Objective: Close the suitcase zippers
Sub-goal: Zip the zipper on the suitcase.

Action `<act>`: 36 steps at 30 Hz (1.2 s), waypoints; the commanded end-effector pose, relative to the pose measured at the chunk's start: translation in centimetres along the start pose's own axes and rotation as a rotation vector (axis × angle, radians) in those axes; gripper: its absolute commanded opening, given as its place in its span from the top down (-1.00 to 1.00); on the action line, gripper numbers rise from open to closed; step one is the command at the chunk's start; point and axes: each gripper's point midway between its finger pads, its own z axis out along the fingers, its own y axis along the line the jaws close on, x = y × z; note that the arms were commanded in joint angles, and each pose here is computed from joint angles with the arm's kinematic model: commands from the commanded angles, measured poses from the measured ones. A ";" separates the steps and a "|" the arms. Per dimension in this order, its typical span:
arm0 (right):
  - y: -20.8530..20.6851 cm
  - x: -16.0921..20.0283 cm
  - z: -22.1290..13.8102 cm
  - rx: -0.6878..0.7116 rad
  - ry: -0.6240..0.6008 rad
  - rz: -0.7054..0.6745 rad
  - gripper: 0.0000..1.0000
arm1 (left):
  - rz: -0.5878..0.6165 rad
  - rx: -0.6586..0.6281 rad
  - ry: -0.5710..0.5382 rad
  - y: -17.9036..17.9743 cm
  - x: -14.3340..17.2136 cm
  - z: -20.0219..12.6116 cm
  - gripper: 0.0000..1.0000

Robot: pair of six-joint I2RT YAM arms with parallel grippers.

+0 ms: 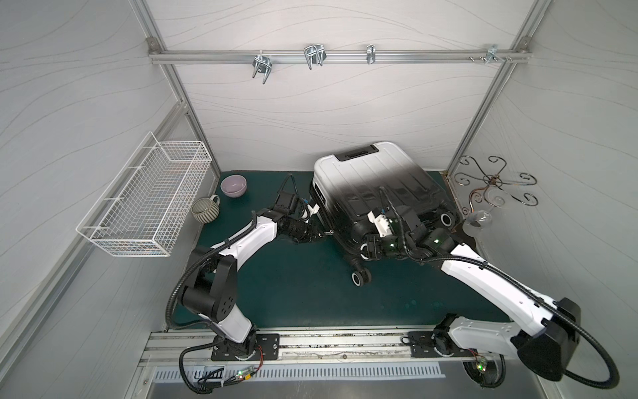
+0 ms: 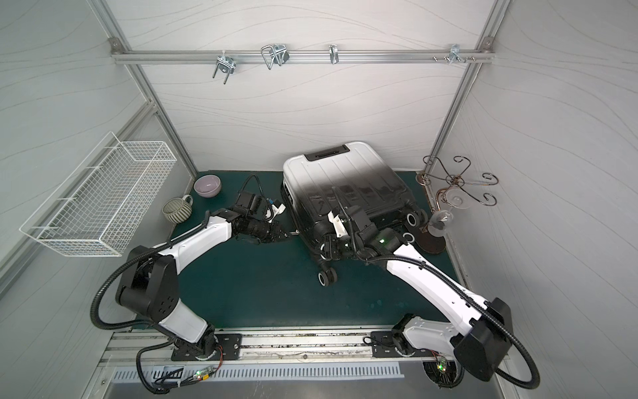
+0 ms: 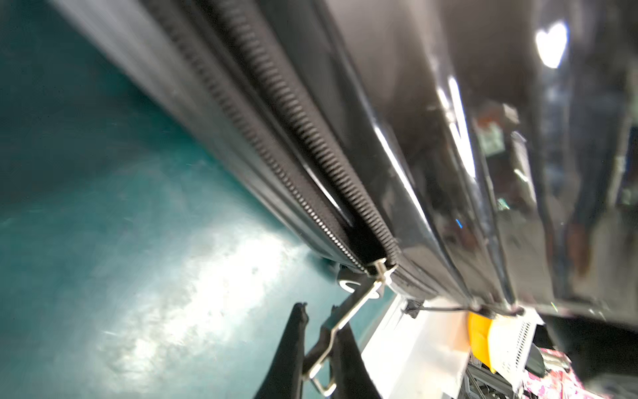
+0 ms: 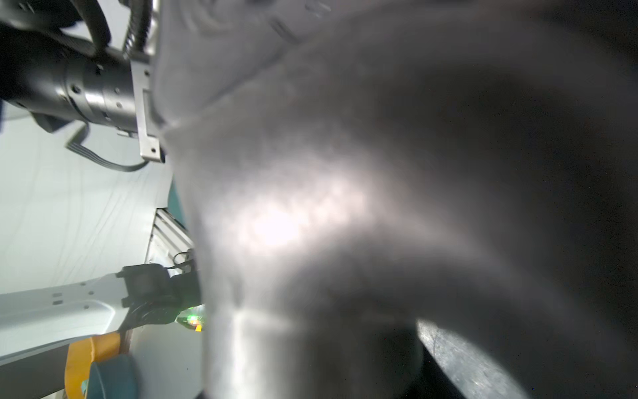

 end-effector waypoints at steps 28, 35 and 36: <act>-11.4 12.6 -2.8 0.499 0.359 0.238 1.00 | -0.325 -0.748 -0.387 16.4 -7.5 -5.9 1.00; -9.8 16.5 -3.3 0.463 0.488 0.161 1.00 | -0.416 -0.881 -0.456 22.7 -11.7 -10.1 1.00; -9.4 16.7 -3.6 0.442 0.500 0.150 1.00 | -0.413 -0.890 -0.466 22.8 -12.4 -10.7 1.00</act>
